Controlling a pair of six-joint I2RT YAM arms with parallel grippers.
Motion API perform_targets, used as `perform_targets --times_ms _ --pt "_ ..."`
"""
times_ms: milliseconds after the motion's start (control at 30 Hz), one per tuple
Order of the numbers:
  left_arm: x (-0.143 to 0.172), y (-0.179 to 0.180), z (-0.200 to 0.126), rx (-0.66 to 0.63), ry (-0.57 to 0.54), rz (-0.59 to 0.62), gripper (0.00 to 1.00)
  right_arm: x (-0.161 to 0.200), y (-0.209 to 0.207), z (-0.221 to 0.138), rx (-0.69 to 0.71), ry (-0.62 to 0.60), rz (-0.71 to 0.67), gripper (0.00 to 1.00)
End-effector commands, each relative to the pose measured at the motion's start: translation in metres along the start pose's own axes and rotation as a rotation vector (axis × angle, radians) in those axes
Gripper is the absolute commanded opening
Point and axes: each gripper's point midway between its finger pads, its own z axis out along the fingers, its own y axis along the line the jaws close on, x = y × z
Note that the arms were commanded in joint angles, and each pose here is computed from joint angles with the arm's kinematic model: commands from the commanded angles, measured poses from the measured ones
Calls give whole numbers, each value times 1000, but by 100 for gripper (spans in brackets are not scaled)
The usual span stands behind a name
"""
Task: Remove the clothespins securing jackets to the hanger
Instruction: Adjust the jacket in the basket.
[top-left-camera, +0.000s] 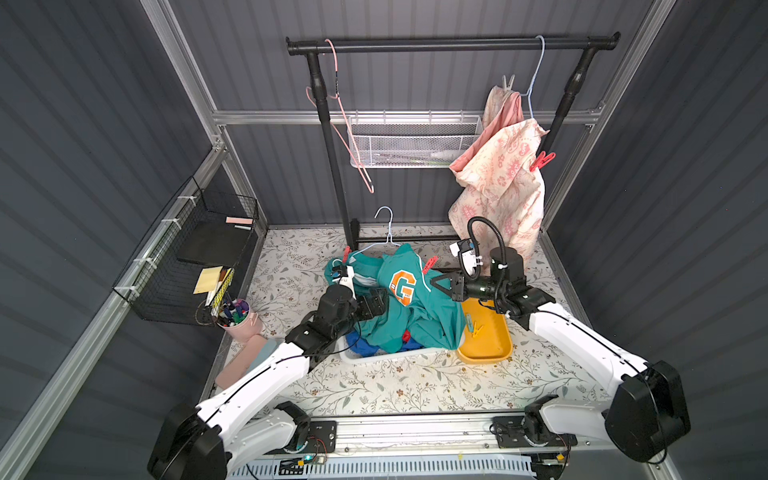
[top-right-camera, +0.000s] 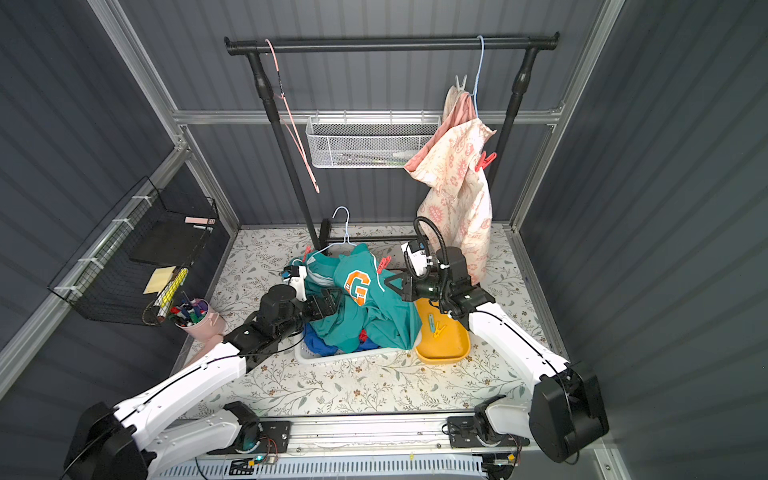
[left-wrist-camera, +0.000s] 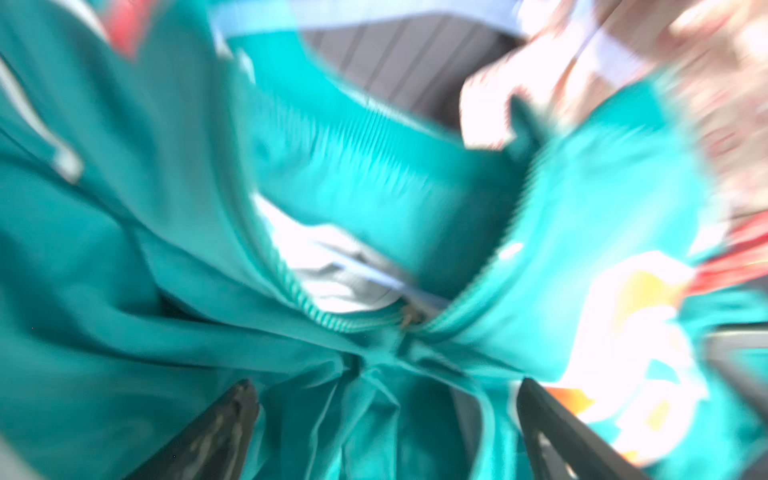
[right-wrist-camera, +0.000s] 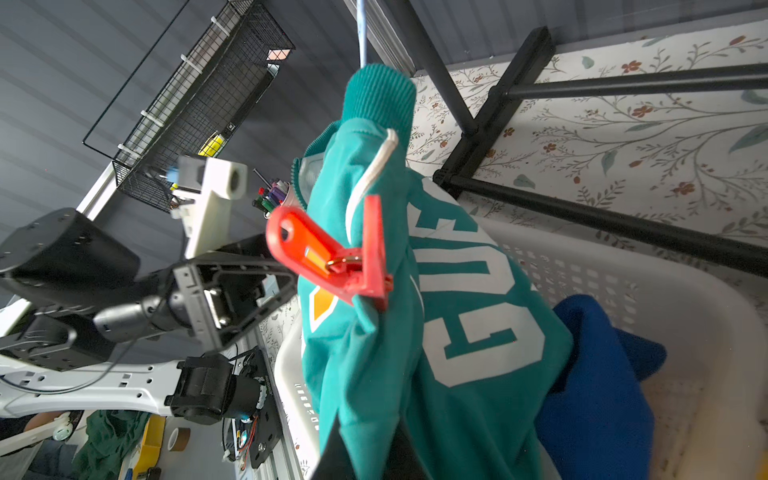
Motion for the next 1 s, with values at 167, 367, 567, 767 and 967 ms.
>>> perform_targets --times_ms 167,367,567,767,967 --pt "-82 -46 -54 38 -212 282 99 -8 21 -9 -44 -2 -63 0" --pt "-125 -108 -27 161 -263 479 99 -3 31 -13 -61 7 -89 0" --pt "-141 -121 26 115 -212 544 80 -2 45 -21 -76 6 -124 0" --pt "-163 -117 56 83 -218 546 58 -2 49 -23 -80 4 -138 0" --pt "-171 -110 66 131 -175 536 34 -4 49 -24 -72 -1 -149 0"
